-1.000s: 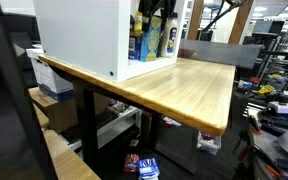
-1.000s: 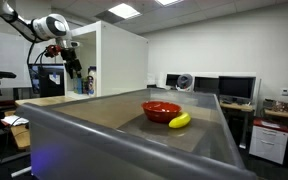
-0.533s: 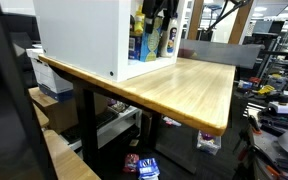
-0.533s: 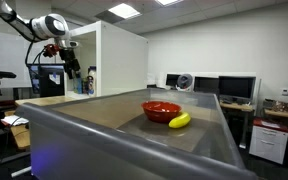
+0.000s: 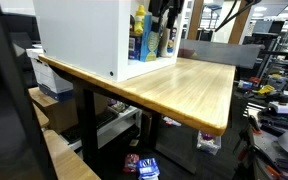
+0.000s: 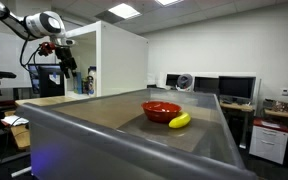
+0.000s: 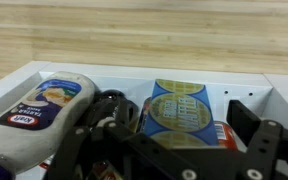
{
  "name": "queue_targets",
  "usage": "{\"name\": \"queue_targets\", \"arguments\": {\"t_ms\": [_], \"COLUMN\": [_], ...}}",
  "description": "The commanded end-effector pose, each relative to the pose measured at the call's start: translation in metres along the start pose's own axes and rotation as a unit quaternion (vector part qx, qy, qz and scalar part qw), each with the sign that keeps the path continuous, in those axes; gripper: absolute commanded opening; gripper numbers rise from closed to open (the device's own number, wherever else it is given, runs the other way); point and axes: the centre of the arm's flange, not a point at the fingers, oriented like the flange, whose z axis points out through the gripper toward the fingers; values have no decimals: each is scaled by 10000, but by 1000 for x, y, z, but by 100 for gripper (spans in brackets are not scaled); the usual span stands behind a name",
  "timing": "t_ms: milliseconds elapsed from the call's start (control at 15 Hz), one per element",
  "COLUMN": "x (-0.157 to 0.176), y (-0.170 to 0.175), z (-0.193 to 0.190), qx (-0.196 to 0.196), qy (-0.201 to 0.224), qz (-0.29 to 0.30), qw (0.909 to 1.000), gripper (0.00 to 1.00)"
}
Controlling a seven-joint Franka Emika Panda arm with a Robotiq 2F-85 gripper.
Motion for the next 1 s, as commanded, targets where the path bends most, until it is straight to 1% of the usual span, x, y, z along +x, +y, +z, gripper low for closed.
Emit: {"name": "queue_targets", "arguments": {"t_ms": [0,200,467,733,933], "x": [-30,-42,-60,-72,-79], "y": [16,30,56,85,105], "z": [-9,-15,-30,-41,-43], "qx": [35,-55,-208,-203,-412], "qy": [148,247,561,863,906], "qz": [-205,-356,-674,-843,-1186], "qw": [9997,9990,9959,9925,9879], "gripper": [100,100,100,100,100]}}
